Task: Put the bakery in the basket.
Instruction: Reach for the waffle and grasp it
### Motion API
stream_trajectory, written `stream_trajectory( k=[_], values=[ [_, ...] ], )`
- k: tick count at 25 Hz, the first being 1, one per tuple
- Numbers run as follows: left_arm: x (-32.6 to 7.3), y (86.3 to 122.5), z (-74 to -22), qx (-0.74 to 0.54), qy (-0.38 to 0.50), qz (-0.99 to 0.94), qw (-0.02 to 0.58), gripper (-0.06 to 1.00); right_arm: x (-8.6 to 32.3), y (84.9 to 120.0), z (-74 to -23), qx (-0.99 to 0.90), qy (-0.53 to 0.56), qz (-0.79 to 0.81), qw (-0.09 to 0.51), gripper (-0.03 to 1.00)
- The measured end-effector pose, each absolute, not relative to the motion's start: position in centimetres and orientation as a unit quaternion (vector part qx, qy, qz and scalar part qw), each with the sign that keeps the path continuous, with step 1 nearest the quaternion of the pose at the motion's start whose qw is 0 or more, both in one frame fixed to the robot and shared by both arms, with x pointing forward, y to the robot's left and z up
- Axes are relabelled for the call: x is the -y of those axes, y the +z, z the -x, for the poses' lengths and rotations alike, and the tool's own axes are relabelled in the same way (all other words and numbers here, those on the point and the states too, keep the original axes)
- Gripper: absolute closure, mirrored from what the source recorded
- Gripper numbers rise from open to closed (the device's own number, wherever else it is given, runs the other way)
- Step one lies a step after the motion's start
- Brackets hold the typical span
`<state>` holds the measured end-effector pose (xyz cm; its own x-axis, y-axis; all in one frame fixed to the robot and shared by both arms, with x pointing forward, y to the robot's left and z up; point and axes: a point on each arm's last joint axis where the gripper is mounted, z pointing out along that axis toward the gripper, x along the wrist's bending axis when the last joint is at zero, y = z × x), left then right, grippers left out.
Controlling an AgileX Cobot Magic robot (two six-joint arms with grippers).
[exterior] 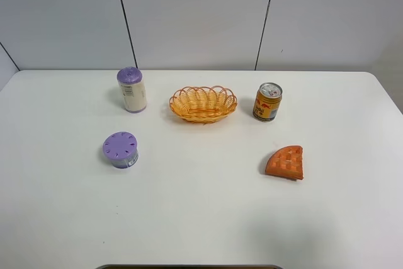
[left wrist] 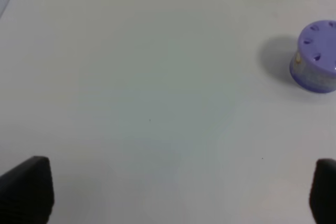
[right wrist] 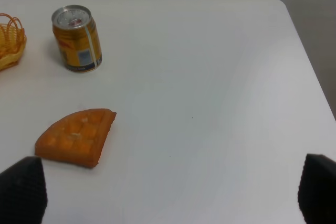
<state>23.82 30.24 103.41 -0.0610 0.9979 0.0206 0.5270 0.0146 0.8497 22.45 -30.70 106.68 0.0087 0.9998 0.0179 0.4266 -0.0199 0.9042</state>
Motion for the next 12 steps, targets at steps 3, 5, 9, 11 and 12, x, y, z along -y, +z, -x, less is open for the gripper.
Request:
stream_trajectory(
  k=[3,5,9,11,12],
  values=[
    [-30.2,103.4,-23.8,-0.633,0.36,-0.602,0.327,-0.05,30.6,106.8,-22.7,-0.594,0.381,-0.605,0.368,0.02],
    [-30.2,103.4,-23.8,-0.633,0.36,-0.602,0.327,-0.05,30.6,107.4,-23.3,-0.6,0.37,-0.611,0.36,0.02],
    [-30.2,103.4,-23.8,-0.633,0.36,-0.602,0.327,-0.05,30.3,109.4,-25.7,-0.618,0.339,-0.626,0.333,0.02],
    [-30.2,103.4,-23.8,-0.633,0.36,-0.602,0.327,-0.05,30.1,110.4,-27.4,-0.629,0.321,-0.635,0.314,0.02],
    [-30.2,103.4,-23.8,-0.633,0.36,-0.602,0.327,-0.05,30.0,110.9,-28.1,-0.633,0.314,-0.639,0.303,0.02]
  ],
)
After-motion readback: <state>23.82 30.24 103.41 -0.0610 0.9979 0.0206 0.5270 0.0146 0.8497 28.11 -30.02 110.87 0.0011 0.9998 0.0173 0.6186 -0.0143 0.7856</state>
